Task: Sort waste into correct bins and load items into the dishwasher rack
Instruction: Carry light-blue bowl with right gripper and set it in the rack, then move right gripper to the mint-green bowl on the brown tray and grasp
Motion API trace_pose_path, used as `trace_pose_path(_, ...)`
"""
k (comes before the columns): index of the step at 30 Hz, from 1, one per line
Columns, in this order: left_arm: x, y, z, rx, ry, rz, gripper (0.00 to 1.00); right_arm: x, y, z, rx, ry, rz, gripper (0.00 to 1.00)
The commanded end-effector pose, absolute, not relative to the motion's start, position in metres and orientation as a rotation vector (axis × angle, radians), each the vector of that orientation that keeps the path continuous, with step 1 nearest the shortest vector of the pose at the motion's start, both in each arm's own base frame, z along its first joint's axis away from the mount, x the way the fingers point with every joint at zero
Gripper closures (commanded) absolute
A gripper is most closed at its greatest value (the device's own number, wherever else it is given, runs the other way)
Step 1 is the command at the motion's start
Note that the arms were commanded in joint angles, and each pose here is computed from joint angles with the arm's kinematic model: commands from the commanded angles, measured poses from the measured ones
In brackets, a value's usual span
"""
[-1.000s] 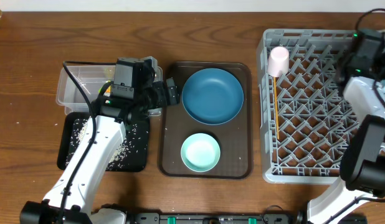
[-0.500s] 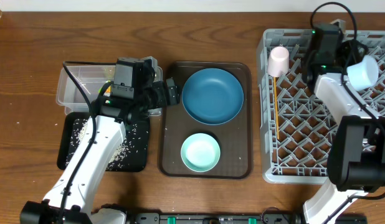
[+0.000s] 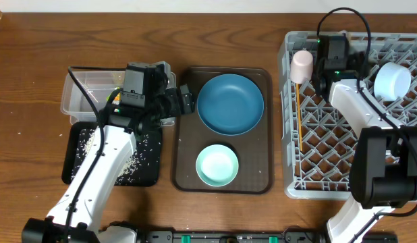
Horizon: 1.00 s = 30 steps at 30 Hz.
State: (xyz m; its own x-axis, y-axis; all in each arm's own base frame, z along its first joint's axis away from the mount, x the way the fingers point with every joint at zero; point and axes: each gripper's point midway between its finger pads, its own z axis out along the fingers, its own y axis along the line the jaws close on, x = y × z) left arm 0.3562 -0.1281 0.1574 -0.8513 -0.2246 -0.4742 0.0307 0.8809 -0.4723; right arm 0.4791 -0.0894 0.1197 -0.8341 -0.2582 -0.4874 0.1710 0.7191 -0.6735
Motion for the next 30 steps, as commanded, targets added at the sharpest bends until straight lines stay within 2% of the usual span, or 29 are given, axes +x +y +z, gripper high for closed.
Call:
trace_pose_path(1,0.357,-0.124,0.154,-0.138,2.519,-0.615,0.05,0.495,-0.04,0.133,0.132,2.314,-0.467,0.34)
trace_pose_path(7,0.357,-0.124,0.154,-0.138,2.519,-0.615,0.05,0.499,0.016,0.163,0.193,2.265,0.028,0.42)
trace_pose_path(13,0.357,-0.124,0.154,-0.137,2.519,-0.615,0.05,0.474,0.067,0.185,0.118,2.299,0.308,0.4)
trace_pose_path(19,0.357,-0.124,0.154,-0.138,2.519,-0.615,0.05,0.421,0.142,0.171,-0.065,2.47,0.617,0.34)
trace_pose_path(30,0.356,-0.126,0.154,-0.163,2.524,-0.644,0.05,0.346,0.225,0.147,-0.346,2.655,0.72,0.34)
